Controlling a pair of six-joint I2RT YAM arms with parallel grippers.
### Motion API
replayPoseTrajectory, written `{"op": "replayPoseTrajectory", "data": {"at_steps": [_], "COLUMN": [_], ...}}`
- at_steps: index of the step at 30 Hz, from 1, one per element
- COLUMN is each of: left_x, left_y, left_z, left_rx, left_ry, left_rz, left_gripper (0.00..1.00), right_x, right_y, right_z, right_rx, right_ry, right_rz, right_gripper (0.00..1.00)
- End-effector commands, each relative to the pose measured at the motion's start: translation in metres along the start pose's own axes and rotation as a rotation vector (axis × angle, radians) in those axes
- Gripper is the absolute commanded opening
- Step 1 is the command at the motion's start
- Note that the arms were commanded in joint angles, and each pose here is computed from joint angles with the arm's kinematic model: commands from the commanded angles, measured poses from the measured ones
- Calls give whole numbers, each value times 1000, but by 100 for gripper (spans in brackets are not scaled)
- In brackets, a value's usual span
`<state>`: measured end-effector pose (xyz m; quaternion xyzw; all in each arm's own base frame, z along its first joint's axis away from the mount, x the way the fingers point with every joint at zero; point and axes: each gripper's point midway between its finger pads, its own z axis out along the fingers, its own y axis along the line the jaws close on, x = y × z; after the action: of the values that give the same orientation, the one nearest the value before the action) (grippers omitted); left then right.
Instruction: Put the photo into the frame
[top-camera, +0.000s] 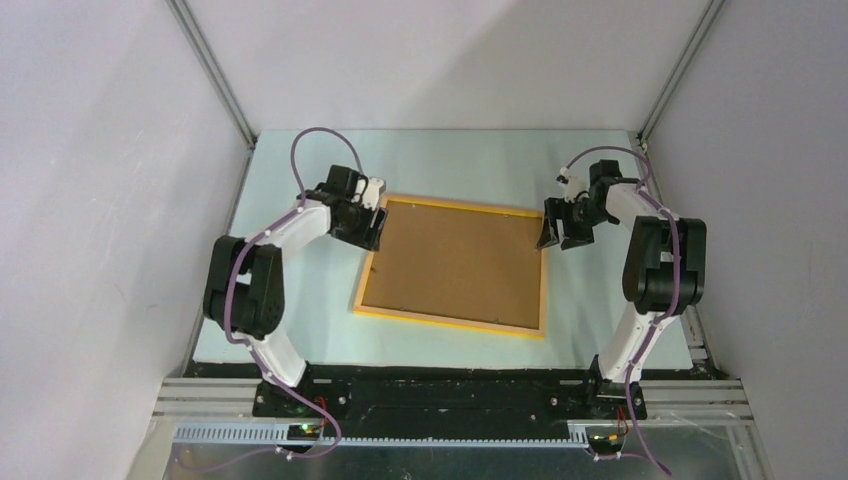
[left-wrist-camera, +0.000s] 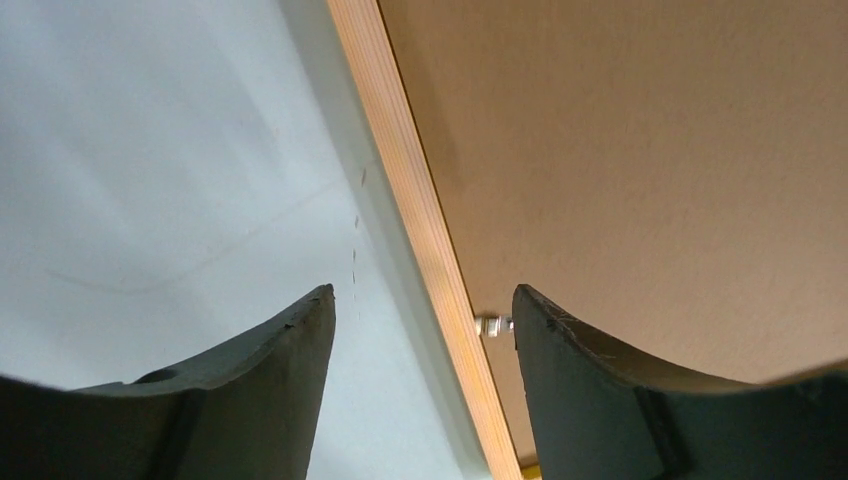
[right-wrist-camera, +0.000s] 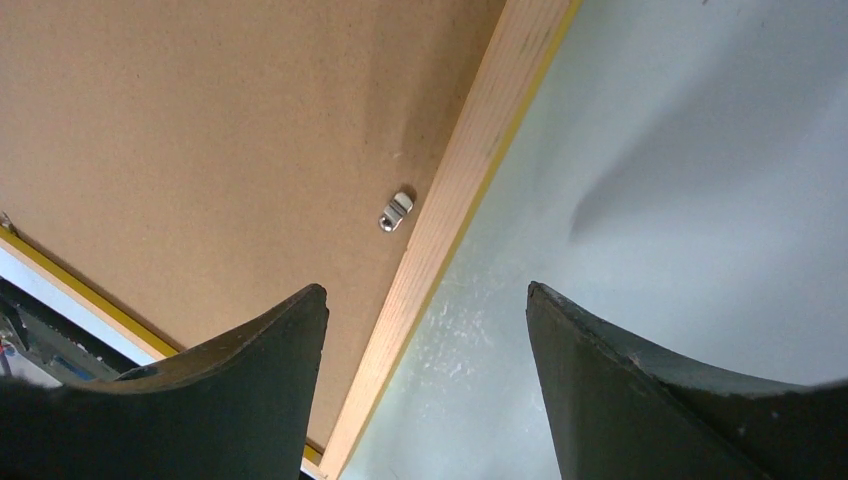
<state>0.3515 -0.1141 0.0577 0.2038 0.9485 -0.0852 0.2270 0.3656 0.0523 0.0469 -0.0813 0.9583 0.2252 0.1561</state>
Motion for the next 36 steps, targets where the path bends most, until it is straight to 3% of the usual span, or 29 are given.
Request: {"op": "replayPoseTrajectory", "data": {"at_steps": [1, 6, 11, 26, 36], "left_x": [-19, -36, -50, -42, -33], "left_y": [-3, 0, 3, -3, -4], "left_z": [8, 20, 28, 43, 50], "left_rx": [53, 66, 62, 98, 106], "left_ry": [-16, -22, -28, 10, 39], "left_rz": [-72, -99, -129, -183, -201], "left_gripper": [70, 64, 52, 30, 22], "right_x": [-7, -9, -8, -1, -1], "right_y": [2, 4, 4, -3, -3], "right_z": [-16, -15, -12, 5, 12], "right_rx": [34, 25, 16, 22, 9], "right_ry": [-59, -76, -72, -47, -43], "right_rz": [-40, -28, -18, 43, 57], "right_gripper": [77, 77, 77, 76, 76]}}
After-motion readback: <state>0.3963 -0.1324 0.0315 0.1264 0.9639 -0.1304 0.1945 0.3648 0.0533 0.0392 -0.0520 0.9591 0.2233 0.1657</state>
